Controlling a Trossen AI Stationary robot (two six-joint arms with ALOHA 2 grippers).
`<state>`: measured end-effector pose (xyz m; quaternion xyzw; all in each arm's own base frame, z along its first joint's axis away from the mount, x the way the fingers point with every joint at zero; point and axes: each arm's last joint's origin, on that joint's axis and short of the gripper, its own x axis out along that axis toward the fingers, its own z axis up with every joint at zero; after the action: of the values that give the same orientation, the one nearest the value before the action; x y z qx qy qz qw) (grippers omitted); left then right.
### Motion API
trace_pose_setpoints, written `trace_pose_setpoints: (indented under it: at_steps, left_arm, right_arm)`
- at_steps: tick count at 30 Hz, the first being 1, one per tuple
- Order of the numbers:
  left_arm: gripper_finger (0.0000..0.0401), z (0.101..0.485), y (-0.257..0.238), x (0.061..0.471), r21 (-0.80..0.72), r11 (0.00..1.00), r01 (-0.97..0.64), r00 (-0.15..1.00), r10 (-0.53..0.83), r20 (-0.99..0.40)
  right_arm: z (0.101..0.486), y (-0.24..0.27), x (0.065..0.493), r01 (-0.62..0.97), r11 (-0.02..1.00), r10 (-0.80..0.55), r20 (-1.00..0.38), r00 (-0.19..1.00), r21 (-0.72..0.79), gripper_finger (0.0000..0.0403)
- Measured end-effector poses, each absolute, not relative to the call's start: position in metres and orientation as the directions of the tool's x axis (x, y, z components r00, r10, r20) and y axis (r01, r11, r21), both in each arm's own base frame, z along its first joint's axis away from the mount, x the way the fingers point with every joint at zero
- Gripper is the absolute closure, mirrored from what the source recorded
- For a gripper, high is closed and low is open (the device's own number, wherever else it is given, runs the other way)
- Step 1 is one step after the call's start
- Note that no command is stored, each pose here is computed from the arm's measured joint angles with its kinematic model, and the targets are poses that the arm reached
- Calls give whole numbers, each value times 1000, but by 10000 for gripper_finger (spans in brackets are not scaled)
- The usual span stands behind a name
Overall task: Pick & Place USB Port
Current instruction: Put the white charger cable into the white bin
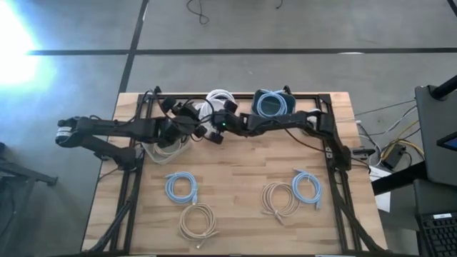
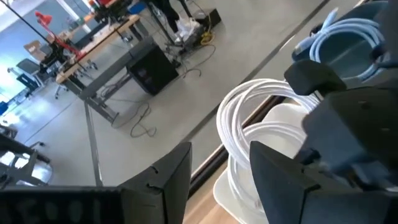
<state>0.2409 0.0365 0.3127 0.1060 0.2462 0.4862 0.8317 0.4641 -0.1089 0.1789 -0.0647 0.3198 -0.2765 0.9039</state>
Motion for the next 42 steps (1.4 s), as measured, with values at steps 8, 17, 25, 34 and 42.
trace_pose_setpoints:
  at_steps: [8,17,25,34,42]
  left_arm:
    - [224,312,36,241,404,504,-764,404,861,-310]
    - [224,312,36,240,364,500,-786,403,861,-311]
    - [224,312,36,240,358,499,-789,403,861,-311]
    - [224,312,36,241,358,499,-789,404,861,-310]
    - [224,312,36,241,358,499,-789,403,861,-311]
  right_arm:
    - [164,-116,464,548,814,-547,-573,610,-193,344]
    - [161,-118,464,555,810,-550,-575,605,-191,282]
    - [161,-118,464,535,816,-551,-575,604,-220,234]
    - [167,-113,471,416,898,-423,-540,728,-142,215]
    - [168,-113,471,416,897,-424,-544,724,-147,232]
